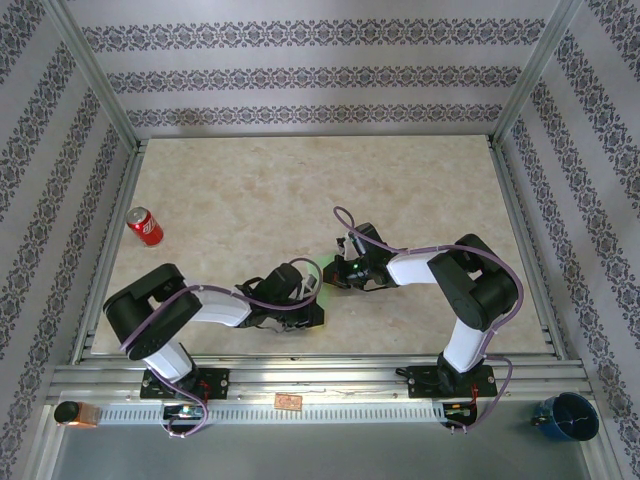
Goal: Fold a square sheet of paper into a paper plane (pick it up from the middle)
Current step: Fold the wing for the fifth time at the center of the table.
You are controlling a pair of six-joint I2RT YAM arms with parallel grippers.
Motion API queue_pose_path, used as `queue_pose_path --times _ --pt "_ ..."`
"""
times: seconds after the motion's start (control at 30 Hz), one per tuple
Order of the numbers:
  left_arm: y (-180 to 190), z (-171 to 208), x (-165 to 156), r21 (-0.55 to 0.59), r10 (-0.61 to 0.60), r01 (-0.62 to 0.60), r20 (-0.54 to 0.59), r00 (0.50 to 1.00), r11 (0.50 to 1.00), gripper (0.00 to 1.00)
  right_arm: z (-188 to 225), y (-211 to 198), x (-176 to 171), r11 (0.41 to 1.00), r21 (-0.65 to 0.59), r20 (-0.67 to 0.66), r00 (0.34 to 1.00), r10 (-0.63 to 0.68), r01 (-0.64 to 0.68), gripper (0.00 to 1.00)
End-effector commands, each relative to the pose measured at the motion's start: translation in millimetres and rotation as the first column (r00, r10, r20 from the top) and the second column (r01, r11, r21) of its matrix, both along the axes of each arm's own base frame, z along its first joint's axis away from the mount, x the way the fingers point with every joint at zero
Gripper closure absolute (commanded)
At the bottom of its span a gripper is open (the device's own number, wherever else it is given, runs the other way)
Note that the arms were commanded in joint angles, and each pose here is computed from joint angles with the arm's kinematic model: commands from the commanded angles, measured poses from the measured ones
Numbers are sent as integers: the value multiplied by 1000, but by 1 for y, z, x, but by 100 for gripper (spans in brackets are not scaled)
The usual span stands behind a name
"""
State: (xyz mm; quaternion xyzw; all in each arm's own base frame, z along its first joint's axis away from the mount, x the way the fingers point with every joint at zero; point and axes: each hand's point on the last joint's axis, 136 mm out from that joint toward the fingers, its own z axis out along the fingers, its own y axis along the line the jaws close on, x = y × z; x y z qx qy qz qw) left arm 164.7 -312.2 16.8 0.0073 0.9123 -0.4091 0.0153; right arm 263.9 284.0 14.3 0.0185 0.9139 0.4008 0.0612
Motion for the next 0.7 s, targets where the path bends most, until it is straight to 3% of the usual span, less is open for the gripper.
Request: queue_pose_path --times 0.0,0.13,0.23,0.43,0.67 --pt "32 -29 -41 183 -77 95 -104 992 979 100 -47 -33 -20 984 -173 -105 992 -65 46 100" --pt "30 -16 -39 166 -95 104 -66 993 981 100 -47 -33 -20 984 -171 -105 992 -65 46 100" --pt "21 12 -25 108 -80 75 37 996 991 100 -45 -32 -19 985 -167 -105 992 -67 48 100" --pt "18 71 25 14 73 -79 231 970 997 100 -44 -31 -20 984 -165 -112 989 -93 74 100" --pt "8 65 70 -44 172 -166 190 967 985 100 -43 -27 -21 979 -157 -131 979 -154 133 100"
